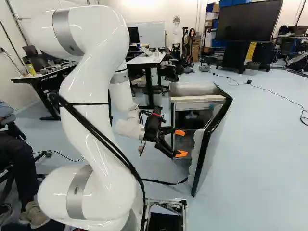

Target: Open the fridge door

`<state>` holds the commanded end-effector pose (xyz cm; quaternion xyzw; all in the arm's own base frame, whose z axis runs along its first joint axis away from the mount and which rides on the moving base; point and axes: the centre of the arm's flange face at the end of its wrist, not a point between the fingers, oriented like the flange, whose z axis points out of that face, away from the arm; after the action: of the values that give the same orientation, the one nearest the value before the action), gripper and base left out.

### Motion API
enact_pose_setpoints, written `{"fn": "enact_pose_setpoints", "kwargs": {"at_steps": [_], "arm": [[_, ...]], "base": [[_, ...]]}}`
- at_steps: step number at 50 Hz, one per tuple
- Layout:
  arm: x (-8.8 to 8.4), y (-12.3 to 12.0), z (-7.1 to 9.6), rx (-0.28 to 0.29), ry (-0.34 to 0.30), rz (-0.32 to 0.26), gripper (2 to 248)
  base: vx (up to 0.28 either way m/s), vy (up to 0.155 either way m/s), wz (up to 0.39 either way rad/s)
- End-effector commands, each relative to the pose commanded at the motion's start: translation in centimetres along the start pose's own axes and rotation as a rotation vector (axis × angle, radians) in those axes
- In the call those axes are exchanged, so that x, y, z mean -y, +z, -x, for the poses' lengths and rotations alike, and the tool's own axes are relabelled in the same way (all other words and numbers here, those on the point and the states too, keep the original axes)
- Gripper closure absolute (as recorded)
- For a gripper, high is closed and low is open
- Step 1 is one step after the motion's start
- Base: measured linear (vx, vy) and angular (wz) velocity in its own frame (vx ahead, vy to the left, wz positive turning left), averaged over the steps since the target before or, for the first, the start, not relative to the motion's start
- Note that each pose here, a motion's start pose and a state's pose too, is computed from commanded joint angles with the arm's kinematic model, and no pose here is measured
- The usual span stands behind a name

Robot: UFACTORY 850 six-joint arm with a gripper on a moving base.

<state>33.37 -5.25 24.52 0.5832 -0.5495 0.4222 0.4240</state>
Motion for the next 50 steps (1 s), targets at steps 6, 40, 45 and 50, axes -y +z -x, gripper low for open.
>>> {"fn": "enact_pose_setpoints", "kwargs": {"at_steps": [6, 40, 45, 50], "arm": [[0.9, -0.1, -0.2, -0.014, 0.014, -0.005, 3], [2.2, -0.8, -2.7, -0.040, 0.089, -0.022, 3], [2.4, -0.8, -2.8, -0.040, 0.094, -0.022, 3], [2.9, -0.7, -2.9, -0.039, 0.102, -0.022, 3]], "base": [[0.000, 0.000, 0.000], [0.000, 0.000, 0.000], [0.000, 0.000, 0.000], [0.000, 0.000, 0.000]]}}
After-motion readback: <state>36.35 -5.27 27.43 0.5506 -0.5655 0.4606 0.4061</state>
